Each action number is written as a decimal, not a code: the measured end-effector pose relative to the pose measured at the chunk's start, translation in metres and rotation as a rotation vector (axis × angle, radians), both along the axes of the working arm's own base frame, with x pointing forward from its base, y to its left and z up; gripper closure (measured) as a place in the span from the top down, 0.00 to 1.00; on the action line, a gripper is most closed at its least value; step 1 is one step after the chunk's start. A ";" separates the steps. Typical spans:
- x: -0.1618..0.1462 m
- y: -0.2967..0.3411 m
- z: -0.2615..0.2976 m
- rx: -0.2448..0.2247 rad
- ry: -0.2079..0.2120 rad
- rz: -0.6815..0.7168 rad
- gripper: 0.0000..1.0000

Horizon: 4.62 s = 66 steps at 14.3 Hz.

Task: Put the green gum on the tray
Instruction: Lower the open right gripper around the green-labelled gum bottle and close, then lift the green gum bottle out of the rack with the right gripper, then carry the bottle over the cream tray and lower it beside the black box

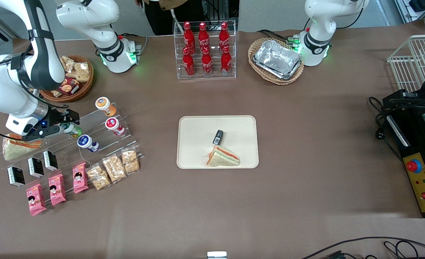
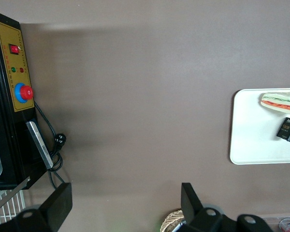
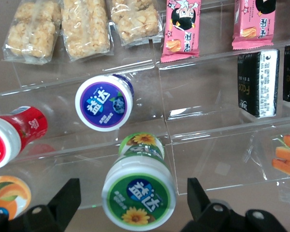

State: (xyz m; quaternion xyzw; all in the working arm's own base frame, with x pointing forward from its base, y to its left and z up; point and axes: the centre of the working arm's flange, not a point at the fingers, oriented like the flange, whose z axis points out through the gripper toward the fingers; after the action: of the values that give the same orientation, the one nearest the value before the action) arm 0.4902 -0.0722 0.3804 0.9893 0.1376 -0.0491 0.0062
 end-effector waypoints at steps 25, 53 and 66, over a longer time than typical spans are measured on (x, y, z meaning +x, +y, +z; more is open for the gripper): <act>0.033 0.086 0.225 0.044 0.152 -0.059 0.59; -0.065 0.464 -0.087 0.064 0.026 -0.291 0.59; -0.057 0.465 -0.145 0.061 -0.009 -0.330 0.75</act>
State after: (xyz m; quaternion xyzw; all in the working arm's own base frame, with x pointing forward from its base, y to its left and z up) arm 0.4337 0.3931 0.2351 0.9984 -0.0254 -0.0407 -0.0314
